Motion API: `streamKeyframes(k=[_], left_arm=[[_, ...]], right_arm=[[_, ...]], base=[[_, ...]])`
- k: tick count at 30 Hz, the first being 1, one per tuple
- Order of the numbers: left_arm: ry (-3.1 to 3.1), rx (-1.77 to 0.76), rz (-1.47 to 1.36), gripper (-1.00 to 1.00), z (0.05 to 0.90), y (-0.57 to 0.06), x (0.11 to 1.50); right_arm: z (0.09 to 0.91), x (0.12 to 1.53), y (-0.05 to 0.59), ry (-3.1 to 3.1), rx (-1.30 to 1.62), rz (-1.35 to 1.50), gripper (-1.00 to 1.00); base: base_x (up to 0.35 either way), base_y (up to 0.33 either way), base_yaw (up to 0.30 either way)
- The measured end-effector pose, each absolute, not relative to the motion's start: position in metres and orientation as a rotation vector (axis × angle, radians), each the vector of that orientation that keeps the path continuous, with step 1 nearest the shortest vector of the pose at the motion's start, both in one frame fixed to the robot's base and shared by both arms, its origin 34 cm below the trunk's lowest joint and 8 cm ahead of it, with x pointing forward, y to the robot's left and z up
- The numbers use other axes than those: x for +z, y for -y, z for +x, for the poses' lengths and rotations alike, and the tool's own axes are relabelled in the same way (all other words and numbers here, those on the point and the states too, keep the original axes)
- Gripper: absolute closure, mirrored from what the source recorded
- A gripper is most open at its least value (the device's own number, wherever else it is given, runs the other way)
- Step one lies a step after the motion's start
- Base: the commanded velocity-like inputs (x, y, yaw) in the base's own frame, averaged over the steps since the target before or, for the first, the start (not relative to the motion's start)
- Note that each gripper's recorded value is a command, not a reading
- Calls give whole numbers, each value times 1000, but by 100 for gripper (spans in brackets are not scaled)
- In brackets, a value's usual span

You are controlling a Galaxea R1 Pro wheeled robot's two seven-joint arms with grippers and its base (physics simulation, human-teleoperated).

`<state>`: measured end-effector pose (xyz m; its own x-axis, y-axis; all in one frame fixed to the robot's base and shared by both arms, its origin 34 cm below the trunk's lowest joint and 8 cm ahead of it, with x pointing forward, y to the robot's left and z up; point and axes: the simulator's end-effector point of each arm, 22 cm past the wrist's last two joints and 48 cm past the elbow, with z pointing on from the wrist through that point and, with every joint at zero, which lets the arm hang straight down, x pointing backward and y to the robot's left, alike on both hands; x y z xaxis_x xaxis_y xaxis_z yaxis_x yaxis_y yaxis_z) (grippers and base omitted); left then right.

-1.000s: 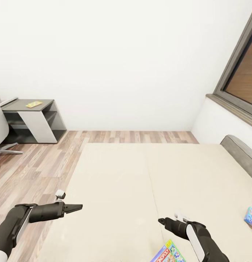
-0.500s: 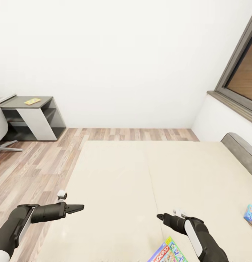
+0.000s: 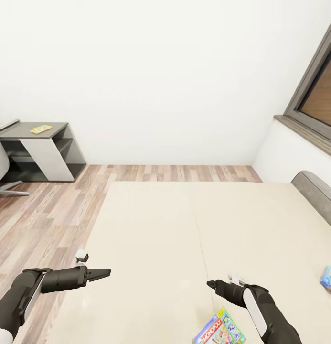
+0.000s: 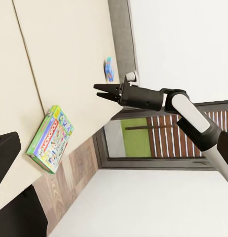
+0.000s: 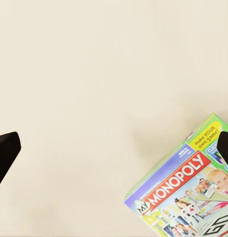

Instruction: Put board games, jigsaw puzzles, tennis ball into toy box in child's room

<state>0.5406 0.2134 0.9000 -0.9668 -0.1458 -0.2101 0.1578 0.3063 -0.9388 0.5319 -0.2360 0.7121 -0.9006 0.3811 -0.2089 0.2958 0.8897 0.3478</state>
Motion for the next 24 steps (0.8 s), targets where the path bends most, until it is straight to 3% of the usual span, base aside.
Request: streamKeyframes(k=[24], left_arm=[[-2348,-1724,-24,-100,536,-215,883]], right_arm=[[518,693,248,-2837,370,526,-100]], base=[[0,0,0]])
